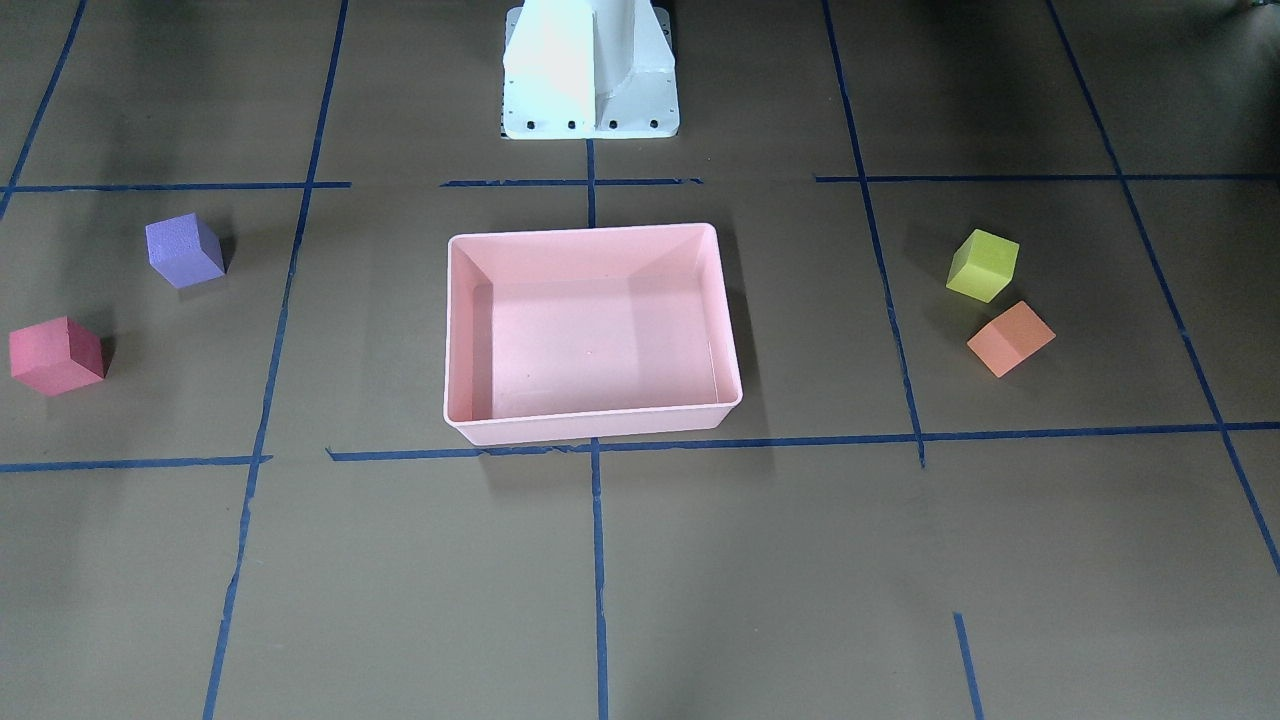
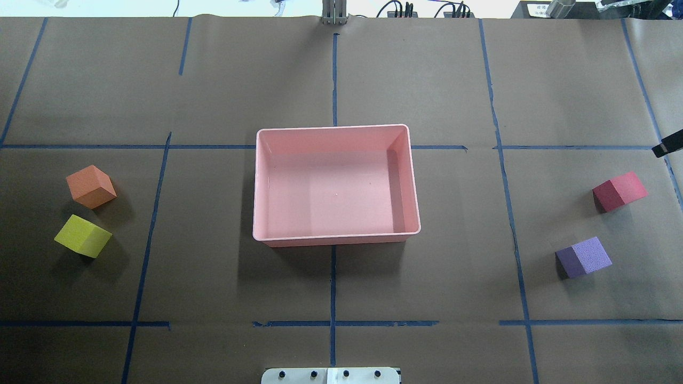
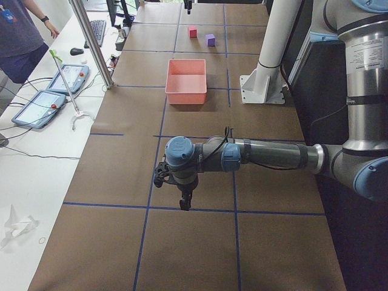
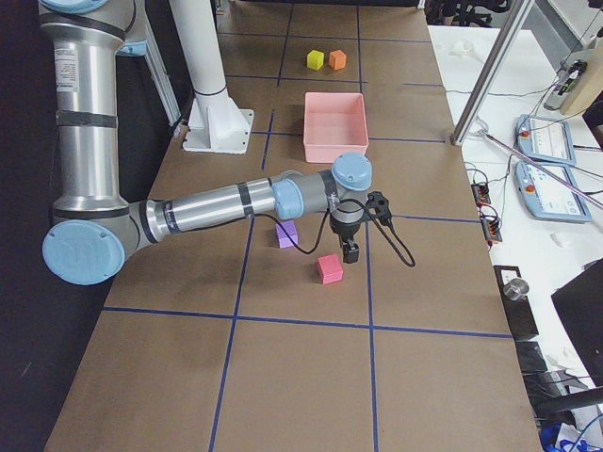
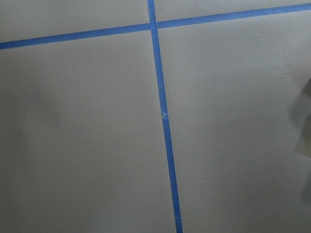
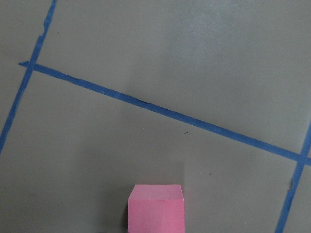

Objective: Place blocks into pink bin with both arms
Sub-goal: 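Reach the right gripper down to the red cube and grasp it, then carry the red cube with the right gripper into the pink bin and release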

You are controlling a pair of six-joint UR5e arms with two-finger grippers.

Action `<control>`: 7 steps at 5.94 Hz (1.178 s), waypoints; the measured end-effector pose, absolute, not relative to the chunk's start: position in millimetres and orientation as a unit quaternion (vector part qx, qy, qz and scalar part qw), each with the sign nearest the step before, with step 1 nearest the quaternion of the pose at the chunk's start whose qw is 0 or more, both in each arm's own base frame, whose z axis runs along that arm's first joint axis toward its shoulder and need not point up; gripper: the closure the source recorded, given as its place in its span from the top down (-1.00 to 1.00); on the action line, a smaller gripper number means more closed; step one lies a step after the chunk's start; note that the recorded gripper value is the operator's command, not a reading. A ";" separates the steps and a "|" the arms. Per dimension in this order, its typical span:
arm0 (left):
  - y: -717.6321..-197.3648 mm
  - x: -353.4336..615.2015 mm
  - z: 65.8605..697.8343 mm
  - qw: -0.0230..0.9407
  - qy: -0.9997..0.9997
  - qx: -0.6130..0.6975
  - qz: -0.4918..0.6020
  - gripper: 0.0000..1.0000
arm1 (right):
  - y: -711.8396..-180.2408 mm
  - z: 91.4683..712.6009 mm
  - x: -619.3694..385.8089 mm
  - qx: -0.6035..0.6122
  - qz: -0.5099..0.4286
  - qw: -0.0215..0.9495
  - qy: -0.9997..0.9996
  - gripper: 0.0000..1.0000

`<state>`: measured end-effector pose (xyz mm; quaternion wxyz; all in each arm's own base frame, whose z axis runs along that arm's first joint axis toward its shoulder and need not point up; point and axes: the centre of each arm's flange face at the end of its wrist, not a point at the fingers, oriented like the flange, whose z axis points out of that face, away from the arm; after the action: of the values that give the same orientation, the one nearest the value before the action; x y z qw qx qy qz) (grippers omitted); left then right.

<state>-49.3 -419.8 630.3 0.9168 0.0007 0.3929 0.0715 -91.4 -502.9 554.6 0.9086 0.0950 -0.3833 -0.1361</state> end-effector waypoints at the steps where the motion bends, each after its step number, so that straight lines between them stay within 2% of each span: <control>1: -419.8 -49.3 630.0 0.917 0.393 0.001 0.072 1.00 | -503.0 576.5 -119.4 0.094 -0.141 0.909 -0.381 1.00; 4: -420.0 -49.0 629.2 0.917 0.393 0.002 0.073 1.00 | -490.8 620.9 -165.5 0.062 -0.164 0.916 -0.360 0.98; 5: -420.0 -49.1 628.8 0.917 0.393 0.002 0.073 1.00 | -487.2 631.1 -176.1 0.053 -0.171 0.919 -0.352 0.59; 6: -420.1 -49.3 628.1 0.917 0.393 0.003 0.073 1.00 | -484.7 637.2 -185.2 0.046 -0.178 0.920 -0.347 0.10; 7: -420.2 -49.3 627.4 0.917 0.393 0.004 0.073 1.00 | -484.0 639.2 -190.5 0.043 -0.182 0.919 -0.346 -0.26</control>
<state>-49.3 -420.2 627.4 0.9167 0.0040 0.3927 0.0732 -190.5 -484.0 639.2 0.9195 0.0433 -0.3459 -0.1818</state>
